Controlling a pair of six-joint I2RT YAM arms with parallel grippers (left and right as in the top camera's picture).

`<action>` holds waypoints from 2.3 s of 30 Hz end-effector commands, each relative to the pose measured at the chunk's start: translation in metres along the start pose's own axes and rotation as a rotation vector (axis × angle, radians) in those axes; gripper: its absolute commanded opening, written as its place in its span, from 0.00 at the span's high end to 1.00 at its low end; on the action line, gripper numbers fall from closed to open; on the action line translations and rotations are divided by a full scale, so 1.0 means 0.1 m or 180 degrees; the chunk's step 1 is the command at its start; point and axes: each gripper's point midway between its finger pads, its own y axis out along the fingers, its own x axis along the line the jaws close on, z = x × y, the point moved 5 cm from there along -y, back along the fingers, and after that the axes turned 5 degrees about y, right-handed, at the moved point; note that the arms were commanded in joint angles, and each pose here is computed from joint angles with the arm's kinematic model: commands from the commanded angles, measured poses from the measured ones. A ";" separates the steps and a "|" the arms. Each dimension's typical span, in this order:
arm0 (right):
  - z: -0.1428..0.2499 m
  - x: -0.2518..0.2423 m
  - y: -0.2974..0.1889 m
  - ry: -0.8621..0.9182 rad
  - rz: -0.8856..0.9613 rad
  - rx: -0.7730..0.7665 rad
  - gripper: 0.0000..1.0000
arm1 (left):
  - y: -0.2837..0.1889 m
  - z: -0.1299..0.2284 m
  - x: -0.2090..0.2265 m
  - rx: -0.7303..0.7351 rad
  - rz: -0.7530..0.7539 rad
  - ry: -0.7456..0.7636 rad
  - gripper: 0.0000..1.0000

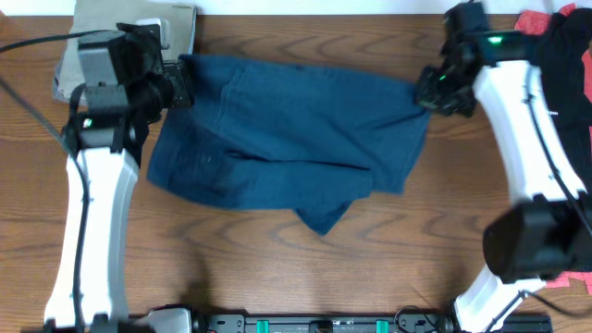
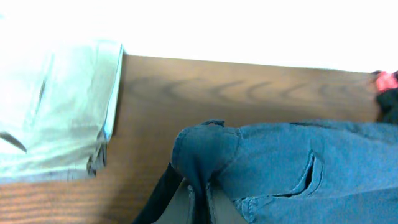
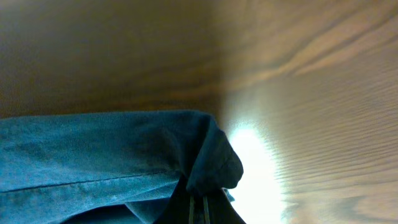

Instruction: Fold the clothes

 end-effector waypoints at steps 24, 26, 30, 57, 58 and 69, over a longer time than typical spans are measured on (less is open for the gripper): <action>0.80 -0.47 -2.67 -0.0139 -0.0730 -0.1819 0.99 | -2.55 -0.34 -1.07 -0.2007 0.0340 0.0549 0.94; 0.88 -0.50 -2.77 -0.0142 -0.0768 -0.1893 0.99 | -2.69 -0.32 -1.10 -0.2104 0.0343 0.0572 0.94; 0.96 -0.53 -2.88 -0.0133 -0.0828 -0.2000 0.99 | -2.77 -0.30 -1.09 -0.2140 0.0270 0.0508 0.94; -0.67 0.48 -0.20 -0.0354 -0.0551 -0.0734 0.01 | 1.00 0.49 0.63 0.0652 -0.1384 -0.0253 0.01; -0.66 0.48 -0.12 -0.0365 -0.0517 -0.0666 0.01 | 1.06 0.56 0.64 0.0745 -0.1371 -0.0262 0.02; -0.28 0.27 -0.29 -0.0340 -0.0294 -0.0189 0.01 | 0.67 0.64 0.46 0.1037 -0.1218 -0.0325 0.02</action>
